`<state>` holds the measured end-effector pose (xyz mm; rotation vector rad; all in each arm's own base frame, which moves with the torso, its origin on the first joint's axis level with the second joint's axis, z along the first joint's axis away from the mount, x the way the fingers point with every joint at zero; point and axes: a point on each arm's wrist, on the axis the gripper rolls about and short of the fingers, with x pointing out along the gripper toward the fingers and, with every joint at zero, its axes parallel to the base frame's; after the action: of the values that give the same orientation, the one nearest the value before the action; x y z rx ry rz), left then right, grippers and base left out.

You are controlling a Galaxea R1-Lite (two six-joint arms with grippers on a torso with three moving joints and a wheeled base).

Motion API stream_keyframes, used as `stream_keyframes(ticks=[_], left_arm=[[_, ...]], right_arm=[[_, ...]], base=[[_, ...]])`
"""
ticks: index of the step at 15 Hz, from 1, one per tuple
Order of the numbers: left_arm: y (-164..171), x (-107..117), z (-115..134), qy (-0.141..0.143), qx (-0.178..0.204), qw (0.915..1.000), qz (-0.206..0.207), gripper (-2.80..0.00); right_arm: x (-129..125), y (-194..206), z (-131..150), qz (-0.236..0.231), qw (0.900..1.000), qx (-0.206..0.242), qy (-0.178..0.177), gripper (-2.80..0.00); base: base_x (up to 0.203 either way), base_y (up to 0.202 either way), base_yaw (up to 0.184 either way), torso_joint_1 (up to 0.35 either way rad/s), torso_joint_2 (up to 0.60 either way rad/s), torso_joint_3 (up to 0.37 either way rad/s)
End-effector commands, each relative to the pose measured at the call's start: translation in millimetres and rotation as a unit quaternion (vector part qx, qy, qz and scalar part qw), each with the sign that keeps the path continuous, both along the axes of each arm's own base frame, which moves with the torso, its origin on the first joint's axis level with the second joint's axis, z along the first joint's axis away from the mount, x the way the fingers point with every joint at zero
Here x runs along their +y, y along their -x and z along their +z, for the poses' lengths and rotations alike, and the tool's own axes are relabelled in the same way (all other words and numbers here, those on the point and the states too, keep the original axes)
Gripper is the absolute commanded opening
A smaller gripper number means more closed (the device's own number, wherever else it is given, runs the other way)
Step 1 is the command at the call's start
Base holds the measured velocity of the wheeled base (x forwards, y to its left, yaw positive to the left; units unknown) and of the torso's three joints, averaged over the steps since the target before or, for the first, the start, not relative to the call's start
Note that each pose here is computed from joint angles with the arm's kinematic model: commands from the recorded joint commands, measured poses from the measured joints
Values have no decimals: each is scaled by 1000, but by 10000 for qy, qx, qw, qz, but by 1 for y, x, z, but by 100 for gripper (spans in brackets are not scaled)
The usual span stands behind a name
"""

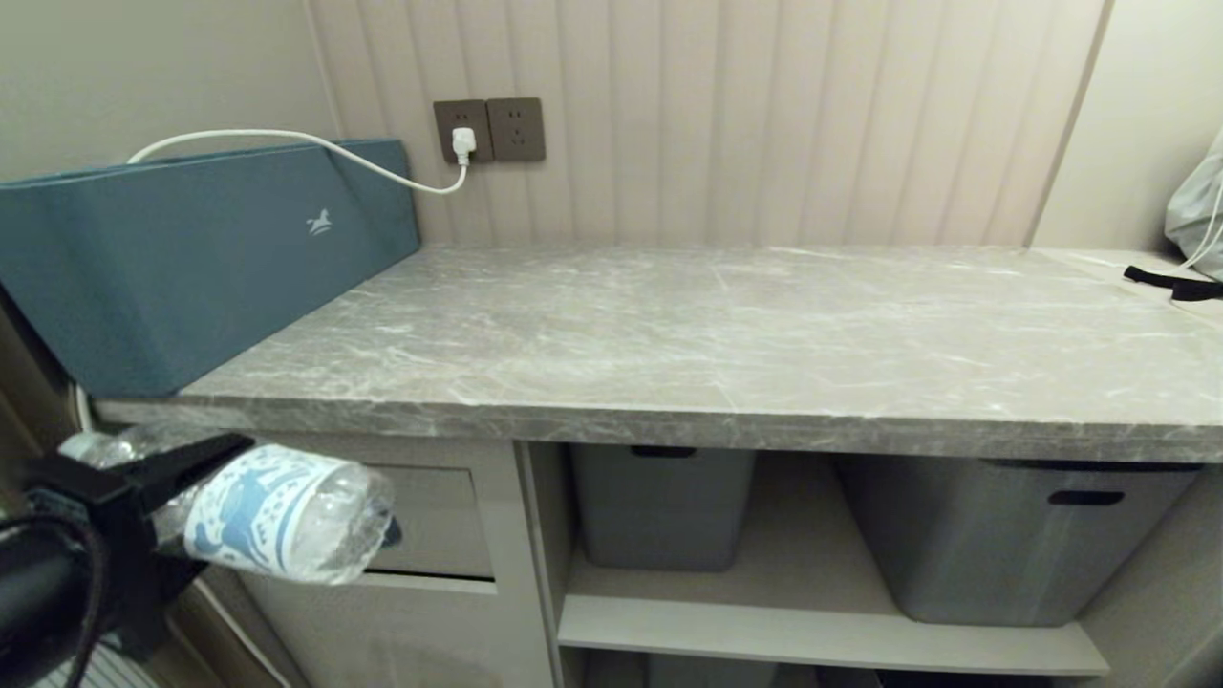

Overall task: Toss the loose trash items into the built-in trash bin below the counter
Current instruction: Put the garbage in the trash can

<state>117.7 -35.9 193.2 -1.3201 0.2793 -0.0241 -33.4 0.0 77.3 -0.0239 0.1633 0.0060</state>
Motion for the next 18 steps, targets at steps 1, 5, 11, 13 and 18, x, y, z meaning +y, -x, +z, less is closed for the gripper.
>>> stream_keyframes(ticks=[1,5,11,13,18], left_arm=[[7,4,-13,149,173,9997,80,-280],[-38,16,-36,310,839,9949,463,-280],[-96,59,-74,709,1064,9897,650,-280],[-110,61,-84,716,1049,9899,628,-280],[-151,65,-120,664,812,9928,575,-280]], right_arm=[[0,0,0,2,10000,4,-5,-280],[0,0,0,2,10000,11,-5,-280],[0,0,0,-8,10000,4,-19,-280],[0,0,0,-12,10000,11,-42,-280],[0,0,0,-13,10000,12,-49,-280]], base=[[0,0,0,-176,478,290],[0,0,0,-156,467,296],[0,0,0,-102,361,251],[0,0,0,-16,61,36],[0,0,0,0,6,8]])
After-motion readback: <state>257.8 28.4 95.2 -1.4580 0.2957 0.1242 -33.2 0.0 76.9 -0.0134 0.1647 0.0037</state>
